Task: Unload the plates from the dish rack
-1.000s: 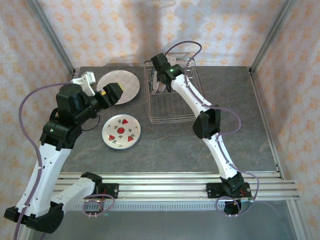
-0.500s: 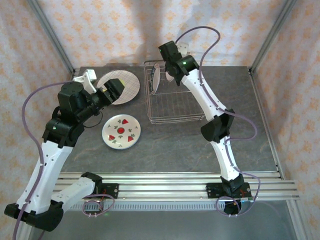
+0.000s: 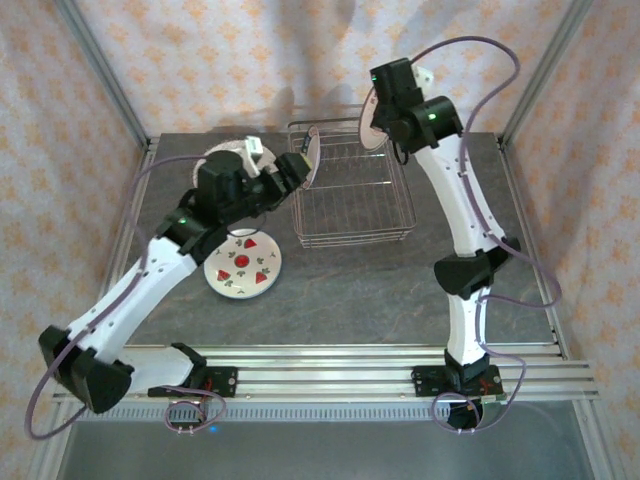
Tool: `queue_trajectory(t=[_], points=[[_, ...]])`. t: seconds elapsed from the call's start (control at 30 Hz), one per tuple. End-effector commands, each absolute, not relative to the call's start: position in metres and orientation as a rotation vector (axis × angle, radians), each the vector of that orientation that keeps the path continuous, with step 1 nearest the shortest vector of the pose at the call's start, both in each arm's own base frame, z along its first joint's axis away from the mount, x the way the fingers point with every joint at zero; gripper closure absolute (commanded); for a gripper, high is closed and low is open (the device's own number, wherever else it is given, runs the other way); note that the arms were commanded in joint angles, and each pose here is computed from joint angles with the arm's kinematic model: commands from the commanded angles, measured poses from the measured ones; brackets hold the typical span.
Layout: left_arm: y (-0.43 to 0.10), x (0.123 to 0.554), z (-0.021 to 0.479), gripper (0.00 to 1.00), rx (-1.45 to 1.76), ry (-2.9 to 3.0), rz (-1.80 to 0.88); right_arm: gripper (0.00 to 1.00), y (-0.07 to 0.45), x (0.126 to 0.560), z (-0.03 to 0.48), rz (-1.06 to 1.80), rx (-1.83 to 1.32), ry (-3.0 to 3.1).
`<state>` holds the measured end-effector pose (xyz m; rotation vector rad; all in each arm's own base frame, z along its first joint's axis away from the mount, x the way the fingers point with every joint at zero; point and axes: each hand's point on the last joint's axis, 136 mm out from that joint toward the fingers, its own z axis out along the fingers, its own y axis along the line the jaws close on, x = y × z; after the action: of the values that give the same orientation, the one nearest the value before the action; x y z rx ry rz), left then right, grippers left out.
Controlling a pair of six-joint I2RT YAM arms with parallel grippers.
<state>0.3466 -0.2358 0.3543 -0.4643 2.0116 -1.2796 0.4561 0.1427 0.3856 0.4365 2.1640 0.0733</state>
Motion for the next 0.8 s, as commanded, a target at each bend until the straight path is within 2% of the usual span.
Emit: queue_trajectory(t=[0.0, 0.13, 0.3, 0.77], points=[[-0.262, 0.368, 0.370, 0.18, -0.540, 1.880, -1.452, 1.00, 0.134, 0.431, 0.406, 0.201, 0.470, 2.177], [-0.299, 0.387, 0.367, 0.19, -0.553, 1.878, -1.566, 1.00, 0.118, 0.415, 0.413, 0.290, 0.507, 2.201], [-0.336, 0.411, 0.355, 0.24, -0.603, 1.880, -1.691, 1.00, 0.100, 0.403, 0.421, 0.416, 0.557, 2.206], [-0.370, 0.434, 0.350, 0.30, -0.637, 1.829, -1.788, 1.00, 0.102, 0.391, 0.413, 0.609, 0.564, 2.250]])
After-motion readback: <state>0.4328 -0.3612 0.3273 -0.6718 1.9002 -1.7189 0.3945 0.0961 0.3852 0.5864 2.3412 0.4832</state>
